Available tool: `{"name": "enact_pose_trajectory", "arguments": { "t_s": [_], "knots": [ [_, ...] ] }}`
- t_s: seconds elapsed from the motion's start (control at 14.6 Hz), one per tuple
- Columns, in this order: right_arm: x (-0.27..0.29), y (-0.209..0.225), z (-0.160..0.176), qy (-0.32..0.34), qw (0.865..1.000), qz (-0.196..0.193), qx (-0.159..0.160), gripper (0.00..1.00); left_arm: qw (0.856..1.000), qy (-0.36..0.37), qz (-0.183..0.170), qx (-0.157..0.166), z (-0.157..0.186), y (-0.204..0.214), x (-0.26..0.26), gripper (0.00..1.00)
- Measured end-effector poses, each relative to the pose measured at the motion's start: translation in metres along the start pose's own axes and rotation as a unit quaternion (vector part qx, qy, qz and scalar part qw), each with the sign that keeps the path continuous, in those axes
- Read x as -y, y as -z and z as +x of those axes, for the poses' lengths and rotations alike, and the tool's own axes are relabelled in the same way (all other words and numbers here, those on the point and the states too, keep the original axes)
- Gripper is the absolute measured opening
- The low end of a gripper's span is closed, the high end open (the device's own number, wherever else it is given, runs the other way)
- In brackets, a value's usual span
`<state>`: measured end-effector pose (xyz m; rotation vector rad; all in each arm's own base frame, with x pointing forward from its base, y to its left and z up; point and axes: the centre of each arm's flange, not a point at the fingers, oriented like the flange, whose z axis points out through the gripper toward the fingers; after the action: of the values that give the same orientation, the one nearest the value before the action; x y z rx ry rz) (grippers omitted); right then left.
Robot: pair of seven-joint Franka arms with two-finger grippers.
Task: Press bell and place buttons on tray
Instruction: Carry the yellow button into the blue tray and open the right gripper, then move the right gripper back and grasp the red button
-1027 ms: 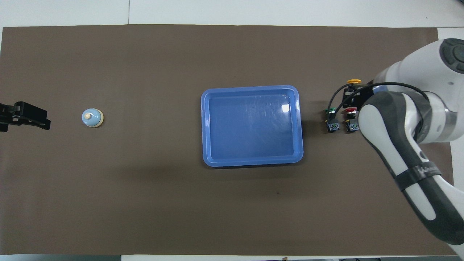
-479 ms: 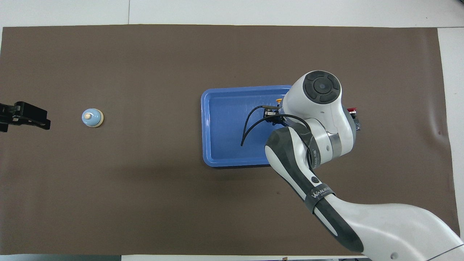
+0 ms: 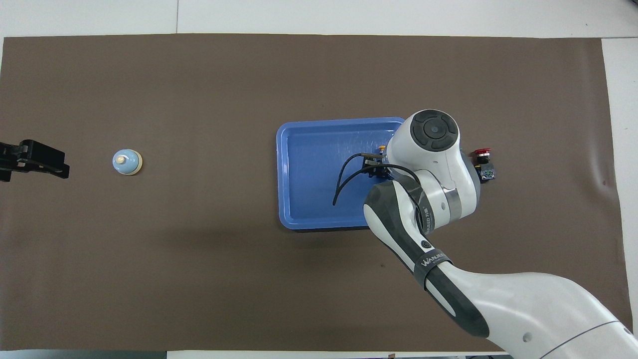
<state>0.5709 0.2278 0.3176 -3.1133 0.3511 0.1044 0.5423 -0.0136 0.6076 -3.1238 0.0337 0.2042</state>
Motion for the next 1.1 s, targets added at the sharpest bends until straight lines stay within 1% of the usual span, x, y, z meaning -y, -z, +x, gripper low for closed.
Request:
{"name": "enact_pose_trajectory", "arguments": {
  "t_s": [0.07, 0.14, 0.21, 0.34, 0.48, 0.62, 0.75, 0.96, 1.1],
  "knots": [
    [-0.008, 0.014, 0.004, -0.004, 1.000, 0.000, 0.000, 0.97, 1.000, 0.000, 0.000, 0.000, 0.000, 0.000, 0.000, 1.00],
    [-0.022, 0.034, 0.012, -0.003, 1.000, 0.002, -0.002, 1.00, 1.000, 0.000, 0.000, 0.000, 0.000, 0.000, 0.000, 1.00],
    [-0.045, 0.054, 0.022, 0.003, 1.000, 0.005, -0.006, 1.00, 1.000, 0.000, 0.000, 0.000, 0.000, 0.000, 0.000, 1.00],
    [-0.113, 0.086, 0.046, 0.028, 0.999, 0.013, -0.014, 1.00, 1.000, 0.000, 0.000, 0.000, 0.000, 0.000, 0.000, 1.00],
    [-0.180, 0.098, 0.062, 0.056, 0.998, 0.015, -0.013, 1.00, 1.000, 0.000, 0.000, 0.000, 0.000, 0.000, 0.000, 1.00],
    [-0.226, 0.088, 0.067, 0.082, 0.996, 0.016, -0.013, 1.00, 1.000, 0.000, 0.000, 0.000, 0.000, 0.000, 0.000, 1.00],
    [-0.247, 0.067, 0.067, 0.095, 0.995, 0.016, -0.022, 1.00, 1.000, 0.000, 0.000, 0.000, 0.000, 0.000, 0.000, 1.00],
    [-0.244, 0.039, 0.057, 0.111, 0.993, 0.014, -0.028, 1.00, 1.000, 0.000, 0.000, 0.000, 0.000, 0.000, 0.000, 1.00],
    [-0.242, 0.034, 0.054, 0.145, 0.989, 0.013, -0.030, 1.00, 1.000, 0.000, 0.000, 0.000, 0.000, 0.000, 0.000, 1.00]
  ]
}}
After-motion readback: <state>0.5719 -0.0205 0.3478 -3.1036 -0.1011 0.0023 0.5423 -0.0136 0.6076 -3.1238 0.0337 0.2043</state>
